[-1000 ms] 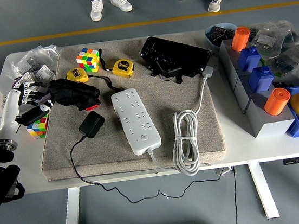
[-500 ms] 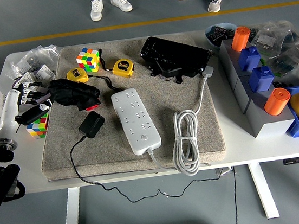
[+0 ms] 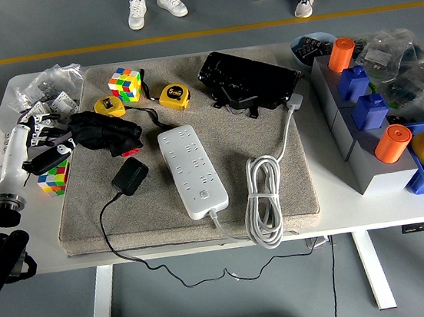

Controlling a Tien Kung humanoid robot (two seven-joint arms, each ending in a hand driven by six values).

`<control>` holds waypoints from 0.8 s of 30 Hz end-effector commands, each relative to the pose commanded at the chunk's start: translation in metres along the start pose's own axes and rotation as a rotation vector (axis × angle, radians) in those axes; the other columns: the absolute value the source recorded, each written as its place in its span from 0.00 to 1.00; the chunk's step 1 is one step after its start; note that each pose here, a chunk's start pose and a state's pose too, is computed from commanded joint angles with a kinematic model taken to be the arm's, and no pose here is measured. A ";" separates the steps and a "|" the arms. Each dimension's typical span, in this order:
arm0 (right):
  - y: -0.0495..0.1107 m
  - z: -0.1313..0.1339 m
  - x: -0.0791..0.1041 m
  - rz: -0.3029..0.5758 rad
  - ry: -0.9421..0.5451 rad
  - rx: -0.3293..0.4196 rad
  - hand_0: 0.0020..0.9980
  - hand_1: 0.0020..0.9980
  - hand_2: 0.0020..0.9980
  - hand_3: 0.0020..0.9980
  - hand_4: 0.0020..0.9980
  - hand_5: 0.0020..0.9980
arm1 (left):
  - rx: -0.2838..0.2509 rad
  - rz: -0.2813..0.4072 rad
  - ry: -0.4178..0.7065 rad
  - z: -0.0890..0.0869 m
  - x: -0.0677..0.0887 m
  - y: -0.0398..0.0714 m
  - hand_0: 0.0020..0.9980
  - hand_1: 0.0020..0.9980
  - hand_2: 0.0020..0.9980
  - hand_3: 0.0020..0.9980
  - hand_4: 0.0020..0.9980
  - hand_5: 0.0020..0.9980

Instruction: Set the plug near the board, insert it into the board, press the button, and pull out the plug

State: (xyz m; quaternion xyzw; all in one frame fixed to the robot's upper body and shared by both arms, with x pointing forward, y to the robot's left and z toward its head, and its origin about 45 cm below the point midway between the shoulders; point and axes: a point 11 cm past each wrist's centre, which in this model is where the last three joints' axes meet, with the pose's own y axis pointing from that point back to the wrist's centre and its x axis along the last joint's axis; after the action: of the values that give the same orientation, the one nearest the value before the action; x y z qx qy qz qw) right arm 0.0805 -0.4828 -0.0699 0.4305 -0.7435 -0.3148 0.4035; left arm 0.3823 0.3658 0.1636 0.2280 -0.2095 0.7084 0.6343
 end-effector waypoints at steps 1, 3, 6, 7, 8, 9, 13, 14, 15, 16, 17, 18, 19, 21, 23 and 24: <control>0.000 0.000 0.000 0.000 0.000 -0.001 0.61 0.63 0.63 0.55 0.99 0.46 | 0.000 -0.001 0.001 0.000 0.000 0.000 0.48 0.57 0.55 0.68 0.87 0.36; 0.000 0.001 0.000 0.000 0.000 -0.003 0.61 0.63 0.63 0.55 0.99 0.46 | -0.002 0.000 0.001 0.001 0.000 0.000 0.48 0.57 0.55 0.68 0.87 0.36; 0.000 0.002 0.000 -0.001 0.002 -0.005 0.61 0.63 0.63 0.55 0.99 0.45 | -0.001 0.000 0.003 0.000 -0.001 0.000 0.48 0.57 0.55 0.68 0.87 0.36; 0.000 0.002 0.000 -0.001 0.002 -0.005 0.61 0.63 0.63 0.55 0.99 0.45 | 0.000 -0.001 0.003 0.000 -0.001 0.000 0.48 0.57 0.55 0.68 0.87 0.36; 0.000 0.001 0.000 -0.001 0.003 -0.004 0.61 0.63 0.63 0.55 0.99 0.45 | 0.000 0.000 0.003 0.000 0.000 0.000 0.48 0.57 0.55 0.68 0.87 0.36; 0.000 0.001 0.000 0.000 0.002 -0.003 0.61 0.63 0.63 0.55 0.99 0.45 | -0.001 0.000 0.003 0.001 0.000 0.000 0.48 0.57 0.55 0.68 0.87 0.36; 0.000 0.000 0.000 -0.001 0.003 -0.002 0.61 0.63 0.63 0.55 0.99 0.45 | -0.002 -0.001 0.001 0.001 0.000 -0.001 0.48 0.57 0.55 0.68 0.87 0.37; 0.000 0.000 0.000 -0.001 0.003 -0.002 0.61 0.63 0.63 0.55 0.99 0.45 | -0.002 -0.001 0.002 0.002 0.000 -0.001 0.48 0.57 0.55 0.68 0.87 0.37; 0.000 -0.001 0.000 -0.001 0.004 -0.002 0.61 0.63 0.63 0.55 0.99 0.45 | -0.003 -0.001 0.001 0.002 0.000 -0.001 0.48 0.57 0.55 0.68 0.87 0.37; 0.000 -0.001 0.001 -0.001 0.005 -0.001 0.61 0.63 0.63 0.55 0.99 0.45 | -0.003 -0.002 0.001 0.002 0.000 -0.001 0.48 0.57 0.55 0.68 0.87 0.37; 0.000 -0.001 0.001 -0.001 0.005 0.000 0.61 0.63 0.63 0.55 0.99 0.45 | -0.003 -0.001 0.002 0.002 0.000 -0.001 0.48 0.57 0.55 0.68 0.87 0.37; 0.000 -0.001 0.001 0.000 0.006 0.000 0.61 0.63 0.63 0.55 0.99 0.45 | -0.003 -0.002 0.002 0.002 0.000 -0.001 0.48 0.57 0.55 0.68 0.87 0.37; 0.000 -0.001 0.001 0.000 0.007 0.000 0.61 0.63 0.63 0.55 0.99 0.45 | -0.002 -0.002 0.002 0.001 0.000 -0.001 0.48 0.57 0.55 0.68 0.87 0.37; 0.000 -0.002 0.001 0.000 0.009 0.000 0.61 0.63 0.63 0.55 0.99 0.45 | -0.003 -0.002 0.002 0.001 0.000 -0.001 0.48 0.57 0.55 0.68 0.87 0.37; 0.000 -0.002 0.002 -0.001 0.010 0.000 0.61 0.63 0.63 0.55 0.99 0.45 | -0.003 -0.005 0.001 0.001 -0.001 -0.001 0.51 0.63 0.60 0.68 0.87 0.37; 0.000 -0.002 0.002 -0.001 0.011 0.000 0.61 0.63 0.63 0.55 0.99 0.45 | -0.003 -0.005 0.001 0.001 -0.001 -0.001 0.51 0.63 0.60 0.68 0.87 0.37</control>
State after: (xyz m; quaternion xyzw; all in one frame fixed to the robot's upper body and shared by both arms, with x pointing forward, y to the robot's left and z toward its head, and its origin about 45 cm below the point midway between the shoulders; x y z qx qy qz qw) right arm 0.0818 -0.4846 -0.0688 0.4326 -0.7411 -0.3126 0.4074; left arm 0.3829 0.3645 0.1642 0.2274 -0.2098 0.7064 0.6366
